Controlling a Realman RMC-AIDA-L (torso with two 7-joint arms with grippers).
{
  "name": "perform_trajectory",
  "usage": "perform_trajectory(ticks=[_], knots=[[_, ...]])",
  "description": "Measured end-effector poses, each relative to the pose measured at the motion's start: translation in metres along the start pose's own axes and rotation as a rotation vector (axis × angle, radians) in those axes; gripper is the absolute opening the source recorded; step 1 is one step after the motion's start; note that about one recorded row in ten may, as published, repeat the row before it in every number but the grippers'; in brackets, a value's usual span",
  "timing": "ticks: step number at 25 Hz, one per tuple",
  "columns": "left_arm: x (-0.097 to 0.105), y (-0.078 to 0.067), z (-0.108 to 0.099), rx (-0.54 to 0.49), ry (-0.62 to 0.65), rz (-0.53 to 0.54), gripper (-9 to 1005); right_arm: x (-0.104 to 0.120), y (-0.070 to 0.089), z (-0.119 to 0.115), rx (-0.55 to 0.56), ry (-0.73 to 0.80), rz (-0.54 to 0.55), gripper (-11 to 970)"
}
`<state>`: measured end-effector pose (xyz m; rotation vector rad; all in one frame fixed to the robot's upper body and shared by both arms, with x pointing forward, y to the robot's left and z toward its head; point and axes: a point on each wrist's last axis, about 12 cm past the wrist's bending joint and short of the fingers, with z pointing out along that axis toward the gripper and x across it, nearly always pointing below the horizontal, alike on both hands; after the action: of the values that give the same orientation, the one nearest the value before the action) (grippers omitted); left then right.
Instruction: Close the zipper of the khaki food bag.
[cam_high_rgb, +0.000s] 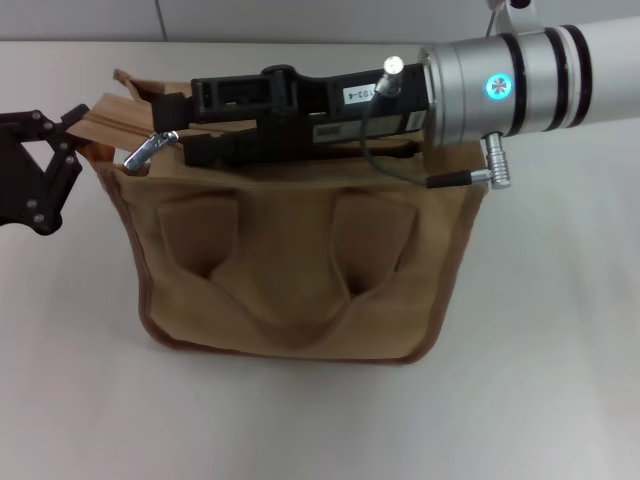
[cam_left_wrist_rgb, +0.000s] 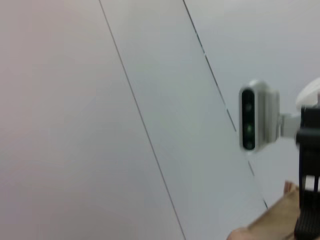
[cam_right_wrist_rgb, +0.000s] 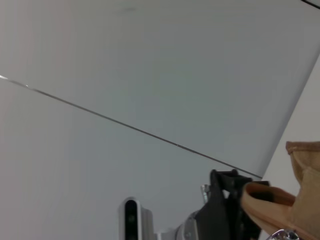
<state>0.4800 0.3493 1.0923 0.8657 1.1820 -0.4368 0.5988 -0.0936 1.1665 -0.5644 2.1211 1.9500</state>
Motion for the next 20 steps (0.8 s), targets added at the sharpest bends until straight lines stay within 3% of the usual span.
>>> perform_trajectory(ticks=[10,20], knots=[[-0.010,-0.006,0.004,0.020,-0.104,0.000,19,-0.004,0.000,0.014,0.029,0.022,0.007,810],[-0.015,-0.007,0.014,0.036,-0.159,-0.005,23,-0.006,0.002,0.014,0.001,-0.010,0.001,810]])
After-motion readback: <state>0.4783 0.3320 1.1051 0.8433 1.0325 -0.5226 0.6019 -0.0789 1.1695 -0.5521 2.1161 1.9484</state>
